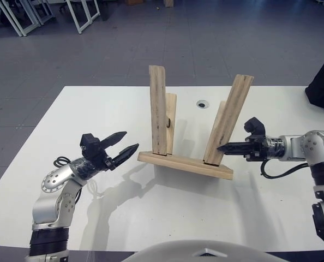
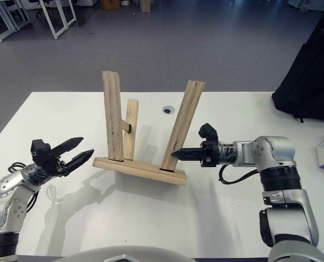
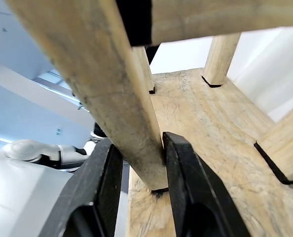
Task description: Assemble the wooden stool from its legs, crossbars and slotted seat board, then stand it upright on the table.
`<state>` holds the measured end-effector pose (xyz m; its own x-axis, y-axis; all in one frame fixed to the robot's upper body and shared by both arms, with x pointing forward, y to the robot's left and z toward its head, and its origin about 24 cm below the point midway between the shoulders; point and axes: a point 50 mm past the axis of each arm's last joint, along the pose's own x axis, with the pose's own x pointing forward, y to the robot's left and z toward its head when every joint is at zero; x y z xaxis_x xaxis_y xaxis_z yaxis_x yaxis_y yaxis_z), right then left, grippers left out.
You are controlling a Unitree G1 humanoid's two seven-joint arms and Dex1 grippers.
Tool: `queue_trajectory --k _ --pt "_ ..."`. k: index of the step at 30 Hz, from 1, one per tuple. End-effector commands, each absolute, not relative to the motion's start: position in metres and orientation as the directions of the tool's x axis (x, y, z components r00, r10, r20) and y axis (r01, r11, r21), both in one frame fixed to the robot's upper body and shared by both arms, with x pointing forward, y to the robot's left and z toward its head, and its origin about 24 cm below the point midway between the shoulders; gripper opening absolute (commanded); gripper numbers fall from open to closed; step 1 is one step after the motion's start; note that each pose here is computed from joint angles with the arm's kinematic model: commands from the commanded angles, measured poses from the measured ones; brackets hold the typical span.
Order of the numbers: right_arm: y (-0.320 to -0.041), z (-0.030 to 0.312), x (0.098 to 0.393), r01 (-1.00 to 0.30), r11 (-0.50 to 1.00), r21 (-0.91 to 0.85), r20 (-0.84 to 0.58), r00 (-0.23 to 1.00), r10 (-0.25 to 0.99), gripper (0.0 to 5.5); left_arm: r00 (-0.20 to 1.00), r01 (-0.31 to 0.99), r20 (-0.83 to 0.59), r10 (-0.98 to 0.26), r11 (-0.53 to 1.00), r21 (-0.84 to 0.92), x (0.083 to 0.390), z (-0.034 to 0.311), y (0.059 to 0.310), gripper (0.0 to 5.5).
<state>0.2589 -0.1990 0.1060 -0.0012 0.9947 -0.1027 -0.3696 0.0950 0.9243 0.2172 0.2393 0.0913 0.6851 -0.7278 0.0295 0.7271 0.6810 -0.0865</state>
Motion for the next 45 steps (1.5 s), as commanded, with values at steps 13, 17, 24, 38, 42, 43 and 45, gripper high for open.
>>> queue_trajectory --k 13,17,24,38,42,43,45 --pt "-0.21 0.077 0.24 -0.26 0.166 0.951 -0.157 0.054 0.986 1.95 0.682 0.73 0.025 -0.731 0.677 -0.094 0.222 0.095 0.246 3.42" --pt "-0.23 0.094 0.233 -0.329 0.187 0.926 -0.155 0.122 0.98 2.37 0.663 0.746 -0.023 -0.748 0.663 -0.069 0.221 0.095 0.25 3.42" --pt "-0.249 0.1 0.232 -0.529 0.336 0.779 -0.173 0.334 0.927 2.37 0.515 0.854 -0.389 -0.764 0.497 0.156 0.219 0.095 0.275 3.42" --pt "-0.234 0.043 0.181 -0.948 0.315 0.056 -0.548 0.234 0.803 2.37 0.147 0.989 -0.5 -0.853 0.114 0.096 0.23 0.074 0.232 3.42" --pt "-0.226 0.05 0.185 -0.955 0.294 0.027 -0.523 0.237 0.819 2.37 0.129 0.991 -0.492 -0.861 0.091 0.1 0.237 0.069 0.221 3.42" --pt "-0.222 0.051 0.186 -0.956 0.293 0.028 -0.511 0.238 0.826 2.37 0.132 0.99 -0.489 -0.863 0.092 0.105 0.239 0.068 0.219 3.42" --pt "-0.216 0.054 0.187 -0.956 0.292 0.031 -0.489 0.24 0.838 2.37 0.143 0.988 -0.474 -0.869 0.101 0.113 0.243 0.067 0.216 3.42"
